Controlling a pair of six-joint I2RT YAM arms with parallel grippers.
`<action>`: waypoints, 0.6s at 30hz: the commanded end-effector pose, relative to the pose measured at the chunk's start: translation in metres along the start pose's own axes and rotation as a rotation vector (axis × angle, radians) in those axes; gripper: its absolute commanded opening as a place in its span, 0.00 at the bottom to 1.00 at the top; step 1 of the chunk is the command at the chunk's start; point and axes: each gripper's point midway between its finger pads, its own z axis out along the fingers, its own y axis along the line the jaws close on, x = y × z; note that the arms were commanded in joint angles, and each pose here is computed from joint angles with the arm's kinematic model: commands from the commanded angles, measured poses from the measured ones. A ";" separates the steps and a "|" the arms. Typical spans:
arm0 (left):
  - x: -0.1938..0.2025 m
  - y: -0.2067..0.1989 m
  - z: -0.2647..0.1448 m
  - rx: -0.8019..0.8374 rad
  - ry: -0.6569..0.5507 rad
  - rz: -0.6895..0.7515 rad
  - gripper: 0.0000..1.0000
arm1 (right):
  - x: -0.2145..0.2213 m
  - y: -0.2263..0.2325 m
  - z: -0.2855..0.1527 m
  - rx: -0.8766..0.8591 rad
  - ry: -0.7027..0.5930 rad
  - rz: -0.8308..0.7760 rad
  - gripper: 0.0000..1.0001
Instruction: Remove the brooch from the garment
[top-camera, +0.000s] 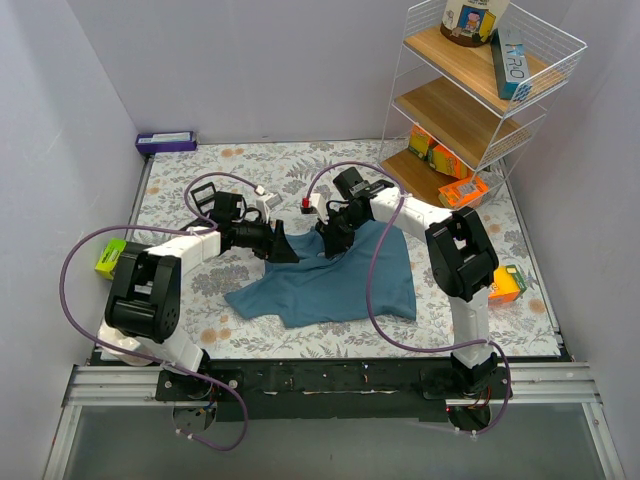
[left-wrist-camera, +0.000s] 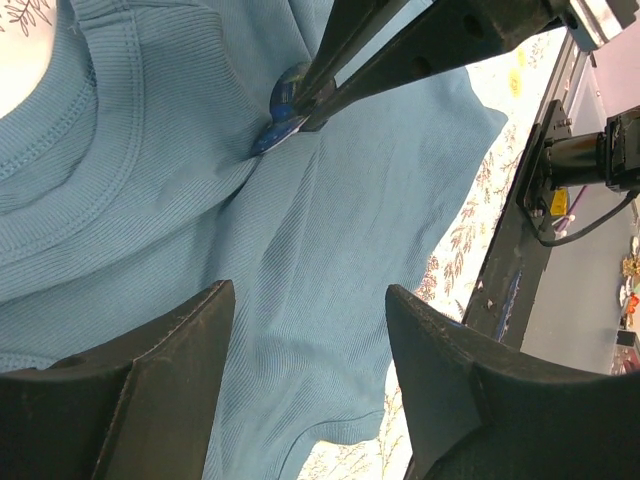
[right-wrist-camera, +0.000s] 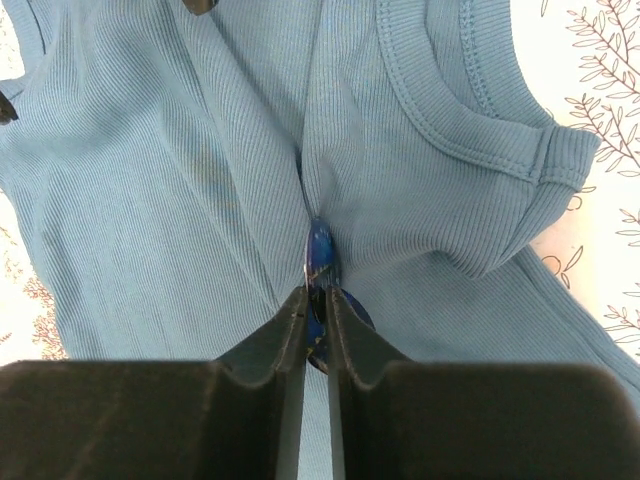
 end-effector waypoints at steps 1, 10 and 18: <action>-0.017 -0.010 0.004 0.045 -0.025 0.058 0.61 | -0.014 0.000 -0.011 0.013 -0.039 -0.032 0.15; -0.029 -0.015 0.029 0.099 -0.055 0.238 0.61 | -0.025 0.015 -0.025 -0.046 -0.072 -0.037 0.01; -0.021 -0.019 0.048 0.133 -0.024 0.322 0.60 | -0.023 0.006 -0.031 0.004 0.004 0.020 0.01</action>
